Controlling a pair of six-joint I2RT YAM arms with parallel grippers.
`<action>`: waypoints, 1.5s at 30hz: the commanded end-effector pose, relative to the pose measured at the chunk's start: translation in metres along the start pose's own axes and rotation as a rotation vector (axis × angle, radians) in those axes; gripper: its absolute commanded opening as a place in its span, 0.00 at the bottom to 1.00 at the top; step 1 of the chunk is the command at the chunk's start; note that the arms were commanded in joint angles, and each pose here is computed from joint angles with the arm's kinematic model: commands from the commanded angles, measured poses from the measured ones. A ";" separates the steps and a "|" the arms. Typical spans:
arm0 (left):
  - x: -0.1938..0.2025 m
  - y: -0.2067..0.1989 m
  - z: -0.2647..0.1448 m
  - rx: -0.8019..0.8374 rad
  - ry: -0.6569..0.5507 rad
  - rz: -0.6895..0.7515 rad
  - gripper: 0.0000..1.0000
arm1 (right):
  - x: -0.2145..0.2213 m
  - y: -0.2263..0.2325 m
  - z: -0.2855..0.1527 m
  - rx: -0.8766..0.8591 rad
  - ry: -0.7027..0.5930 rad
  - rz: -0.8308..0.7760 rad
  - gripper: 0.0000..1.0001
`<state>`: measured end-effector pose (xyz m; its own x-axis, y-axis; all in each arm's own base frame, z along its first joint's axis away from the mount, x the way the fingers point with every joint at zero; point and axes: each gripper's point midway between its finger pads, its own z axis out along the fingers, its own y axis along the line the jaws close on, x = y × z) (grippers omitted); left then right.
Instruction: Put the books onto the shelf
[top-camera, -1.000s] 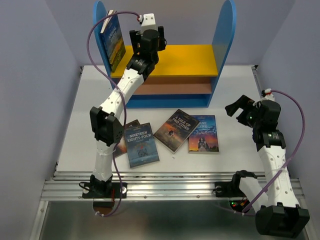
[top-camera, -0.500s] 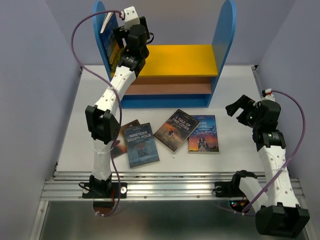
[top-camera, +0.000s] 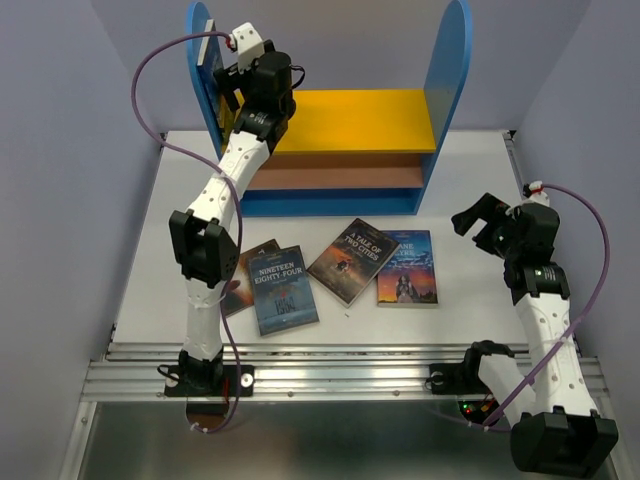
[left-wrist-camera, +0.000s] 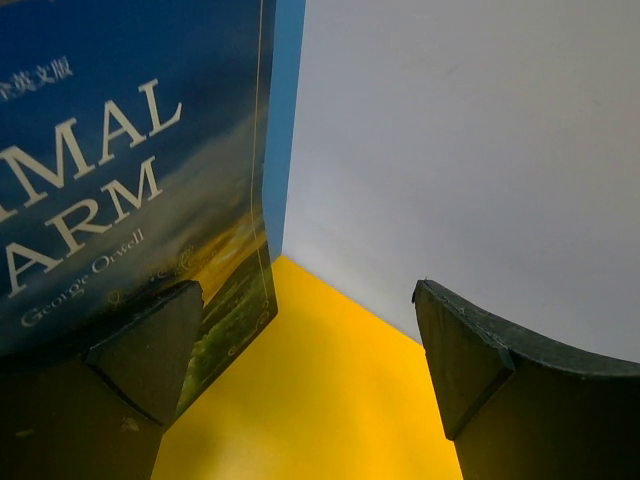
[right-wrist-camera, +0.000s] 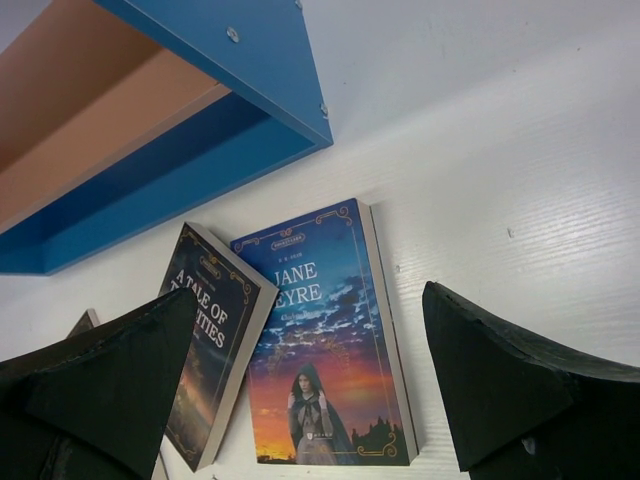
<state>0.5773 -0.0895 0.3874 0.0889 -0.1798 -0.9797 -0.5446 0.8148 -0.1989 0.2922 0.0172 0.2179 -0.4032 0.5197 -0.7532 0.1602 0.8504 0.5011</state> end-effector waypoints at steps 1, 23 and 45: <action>-0.028 0.027 -0.004 -0.086 -0.025 -0.066 0.99 | -0.010 0.002 -0.003 -0.002 -0.043 -0.020 1.00; -0.046 -0.030 -0.073 0.392 0.055 -0.089 0.99 | -0.010 0.003 -0.003 -0.006 -0.042 -0.024 1.00; 0.064 0.040 -0.372 1.258 0.490 -0.216 0.99 | 0.044 0.041 -0.011 -0.247 0.138 0.009 1.00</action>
<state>0.2771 -0.2537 0.3575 -0.2734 -0.3297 -0.9036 0.5202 0.7395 -0.4273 0.2812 0.0371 0.2124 -0.4491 0.5189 -0.7274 0.0823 0.8347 0.5446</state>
